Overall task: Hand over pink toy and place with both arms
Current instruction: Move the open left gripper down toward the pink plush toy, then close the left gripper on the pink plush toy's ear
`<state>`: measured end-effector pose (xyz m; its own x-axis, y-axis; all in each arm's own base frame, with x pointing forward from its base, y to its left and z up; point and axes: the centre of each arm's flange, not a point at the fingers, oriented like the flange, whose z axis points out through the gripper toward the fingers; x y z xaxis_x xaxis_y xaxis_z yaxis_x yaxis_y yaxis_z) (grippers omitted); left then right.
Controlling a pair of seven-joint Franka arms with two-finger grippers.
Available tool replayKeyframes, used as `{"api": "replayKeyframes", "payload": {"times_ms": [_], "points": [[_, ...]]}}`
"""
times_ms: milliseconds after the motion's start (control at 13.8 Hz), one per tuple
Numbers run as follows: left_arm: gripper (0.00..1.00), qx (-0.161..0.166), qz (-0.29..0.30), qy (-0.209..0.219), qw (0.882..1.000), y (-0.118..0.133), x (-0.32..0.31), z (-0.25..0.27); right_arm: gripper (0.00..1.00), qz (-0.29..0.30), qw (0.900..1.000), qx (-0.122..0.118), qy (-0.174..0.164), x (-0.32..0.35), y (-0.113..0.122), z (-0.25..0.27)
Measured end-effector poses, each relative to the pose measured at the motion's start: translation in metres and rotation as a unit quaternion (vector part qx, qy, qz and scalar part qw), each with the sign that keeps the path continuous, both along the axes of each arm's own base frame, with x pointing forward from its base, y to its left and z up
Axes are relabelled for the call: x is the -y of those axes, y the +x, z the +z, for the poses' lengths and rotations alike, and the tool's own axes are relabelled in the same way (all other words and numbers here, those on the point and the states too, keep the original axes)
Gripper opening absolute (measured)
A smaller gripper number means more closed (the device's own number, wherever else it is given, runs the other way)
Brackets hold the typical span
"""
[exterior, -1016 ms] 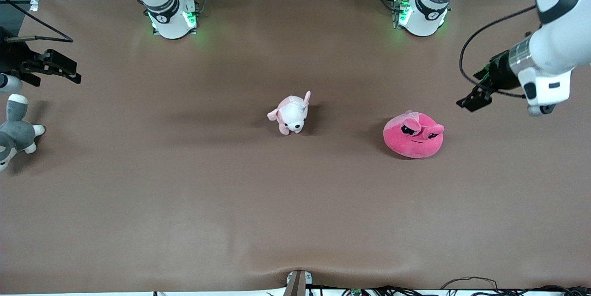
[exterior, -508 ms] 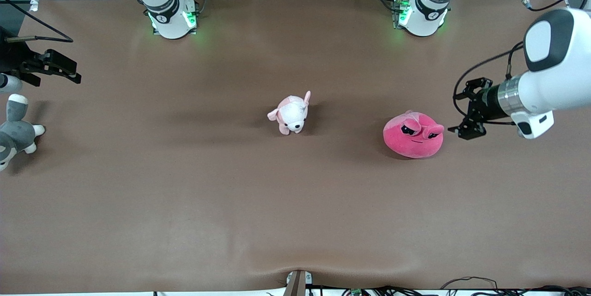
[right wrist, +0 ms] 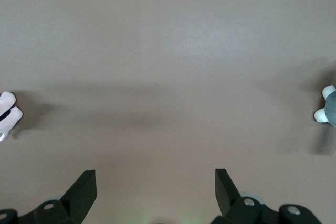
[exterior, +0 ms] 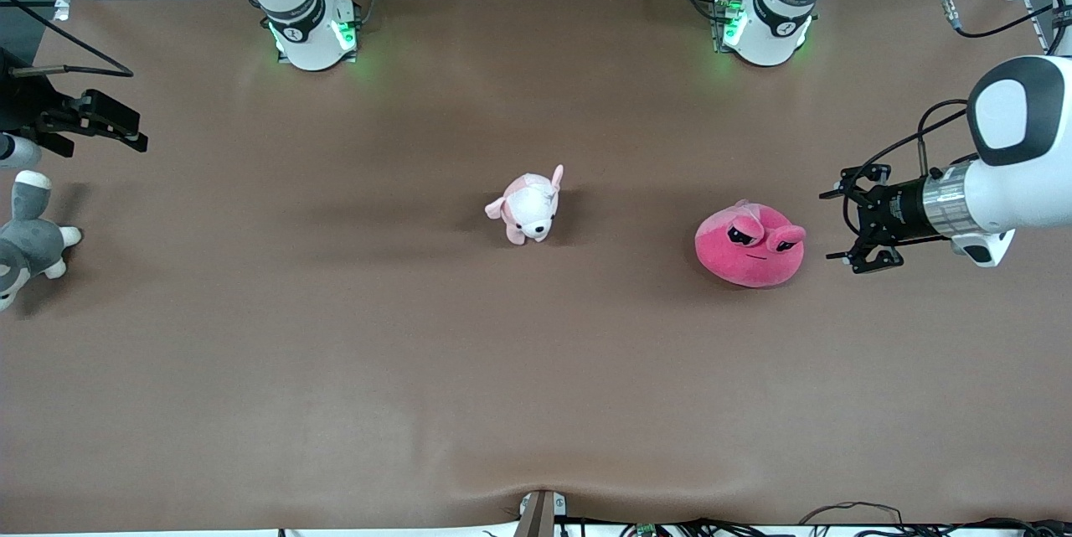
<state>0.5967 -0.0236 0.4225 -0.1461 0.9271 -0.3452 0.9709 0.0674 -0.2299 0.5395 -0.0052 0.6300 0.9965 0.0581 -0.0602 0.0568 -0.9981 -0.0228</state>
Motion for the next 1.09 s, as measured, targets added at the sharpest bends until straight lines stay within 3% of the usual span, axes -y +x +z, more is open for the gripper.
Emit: {"api": "replayKeyframes", "payload": {"times_ms": [363,798,1089], "points": [[1.00,0.005,0.036,-0.020,0.999,-0.006,-0.003,-0.030,1.00,-0.001,1.000,-0.005,0.011,-0.001,0.005,-0.007],[1.00,-0.012,0.056,-0.041,0.998,-0.018,0.002,-0.052,1.00,-0.010,1.000,-0.007,0.018,0.007,0.007,-0.011],[1.00,-0.005,0.066,-0.034,0.997,-0.022,0.002,-0.068,1.00,-0.013,1.000,-0.008,0.019,0.011,0.007,-0.011]]}}
